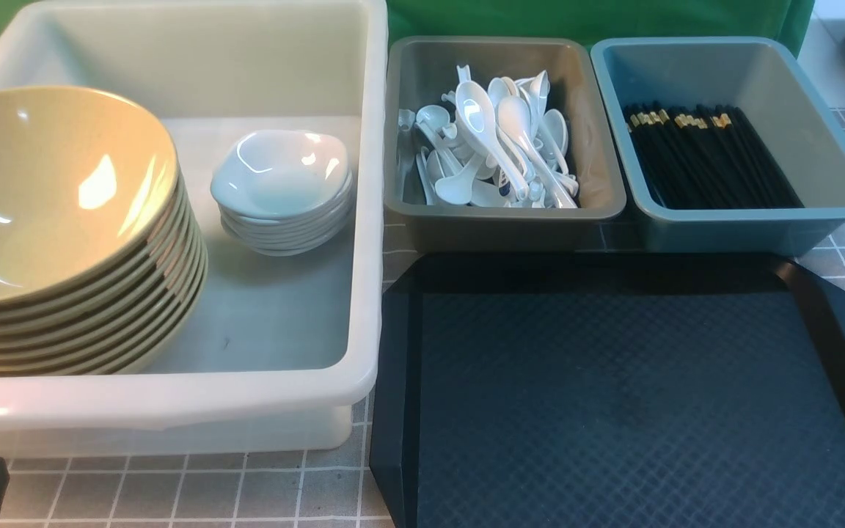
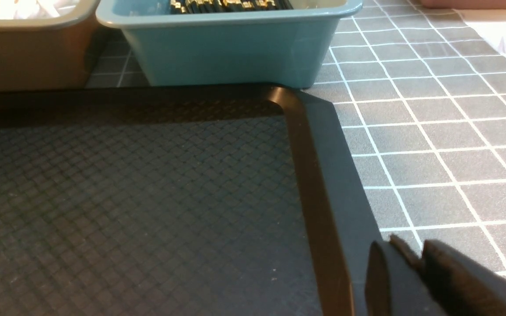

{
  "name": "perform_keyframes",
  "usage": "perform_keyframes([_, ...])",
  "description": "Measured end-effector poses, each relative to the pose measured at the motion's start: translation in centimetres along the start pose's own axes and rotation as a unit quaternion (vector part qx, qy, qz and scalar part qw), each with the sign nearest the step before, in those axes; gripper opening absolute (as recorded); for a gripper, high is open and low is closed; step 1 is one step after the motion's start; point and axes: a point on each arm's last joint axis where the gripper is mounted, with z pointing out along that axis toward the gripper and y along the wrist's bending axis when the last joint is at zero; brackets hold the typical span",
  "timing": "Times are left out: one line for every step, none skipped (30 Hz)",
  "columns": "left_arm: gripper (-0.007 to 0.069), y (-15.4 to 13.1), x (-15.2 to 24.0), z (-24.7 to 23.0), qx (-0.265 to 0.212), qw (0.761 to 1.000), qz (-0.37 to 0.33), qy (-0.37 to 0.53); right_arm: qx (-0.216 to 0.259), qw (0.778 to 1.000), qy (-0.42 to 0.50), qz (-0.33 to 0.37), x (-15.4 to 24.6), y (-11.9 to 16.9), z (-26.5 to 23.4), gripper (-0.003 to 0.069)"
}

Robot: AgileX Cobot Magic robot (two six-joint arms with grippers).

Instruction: On grey table put chopsticks spoon bowls plates into blue grey white boxes.

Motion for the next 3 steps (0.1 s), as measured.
perform_keyframes([-0.0011,0.0,0.0,0.0,0.0,1.0,0.0,0.0,0.0,1.0,0.0,0.0,0.0,0.0,0.0,0.0089])
perform_keyframes([-0.0011,0.0,0.0,0.0,0.0,1.0,0.0,0.0,0.0,1.0,0.0,0.0,0.0,0.0,0.0,0.0091])
perform_keyframes([-0.0011,0.0,0.0,0.0,0.0,1.0,0.0,0.0,0.0,1.0,0.0,0.0,0.0,0.0,0.0,0.0092])
